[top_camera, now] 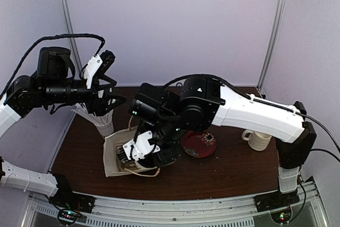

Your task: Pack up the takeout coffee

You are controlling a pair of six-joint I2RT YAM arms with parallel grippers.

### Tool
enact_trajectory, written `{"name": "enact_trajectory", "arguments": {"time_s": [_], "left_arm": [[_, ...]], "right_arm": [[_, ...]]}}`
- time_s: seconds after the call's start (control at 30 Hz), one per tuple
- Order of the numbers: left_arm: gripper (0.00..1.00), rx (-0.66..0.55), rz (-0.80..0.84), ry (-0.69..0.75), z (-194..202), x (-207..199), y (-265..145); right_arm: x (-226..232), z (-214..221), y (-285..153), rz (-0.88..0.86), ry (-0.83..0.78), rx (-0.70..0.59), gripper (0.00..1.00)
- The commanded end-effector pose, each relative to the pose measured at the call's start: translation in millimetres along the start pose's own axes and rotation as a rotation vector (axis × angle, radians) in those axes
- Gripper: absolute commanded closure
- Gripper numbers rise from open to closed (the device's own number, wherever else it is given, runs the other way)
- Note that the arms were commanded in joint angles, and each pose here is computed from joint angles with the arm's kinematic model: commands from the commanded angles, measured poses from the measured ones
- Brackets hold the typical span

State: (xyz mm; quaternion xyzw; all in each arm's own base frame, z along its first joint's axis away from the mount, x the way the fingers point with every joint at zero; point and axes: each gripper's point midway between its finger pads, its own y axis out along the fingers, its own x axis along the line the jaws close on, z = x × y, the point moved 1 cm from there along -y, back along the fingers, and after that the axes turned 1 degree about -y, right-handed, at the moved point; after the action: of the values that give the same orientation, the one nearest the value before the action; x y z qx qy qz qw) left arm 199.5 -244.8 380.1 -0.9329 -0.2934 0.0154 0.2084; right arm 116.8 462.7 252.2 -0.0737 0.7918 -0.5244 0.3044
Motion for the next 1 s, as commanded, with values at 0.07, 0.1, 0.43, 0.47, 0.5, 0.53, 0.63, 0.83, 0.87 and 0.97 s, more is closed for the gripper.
{"name": "enact_trajectory", "arguments": {"time_s": [0.07, 0.1, 0.43, 0.47, 0.5, 0.53, 0.63, 0.83, 0.87, 0.97], "left_arm": [[0.20, -0.023, -0.199, 0.038, 1, 32, 14], [0.19, -0.022, -0.226, 0.041, 2, 37, 18], [0.17, 0.006, -0.299, 0.033, 15, 65, 57], [0.17, 0.004, -0.298, 0.033, 16, 65, 58], [0.17, -0.001, -0.298, 0.033, 15, 65, 59], [0.17, -0.006, -0.301, 0.034, 16, 66, 59], [0.17, -0.004, -0.297, 0.028, 20, 67, 62], [0.17, 0.015, -0.261, 0.000, 31, 62, 71], [0.17, 0.016, -0.257, -0.004, 32, 62, 72], [0.17, 0.022, -0.239, -0.010, 37, 58, 74]], "right_arm": [[3, 28, -20, 0.096, -0.053, 0.105, 0.39], [5, 32, -16, 0.095, -0.063, 0.126, 0.39], [39, 36, 5, 0.102, -0.184, 0.230, 0.41], [41, 35, 6, 0.104, -0.183, 0.231, 0.42], [42, 35, 6, 0.108, -0.177, 0.228, 0.42], [43, 35, 6, 0.110, -0.172, 0.227, 0.41], [44, 40, 11, 0.128, -0.160, 0.242, 0.42], [28, 47, 22, 0.266, -0.145, 0.300, 0.42], [26, 49, 23, 0.284, -0.148, 0.311, 0.42], [23, 53, 24, 0.316, -0.136, 0.321, 0.42]]}}
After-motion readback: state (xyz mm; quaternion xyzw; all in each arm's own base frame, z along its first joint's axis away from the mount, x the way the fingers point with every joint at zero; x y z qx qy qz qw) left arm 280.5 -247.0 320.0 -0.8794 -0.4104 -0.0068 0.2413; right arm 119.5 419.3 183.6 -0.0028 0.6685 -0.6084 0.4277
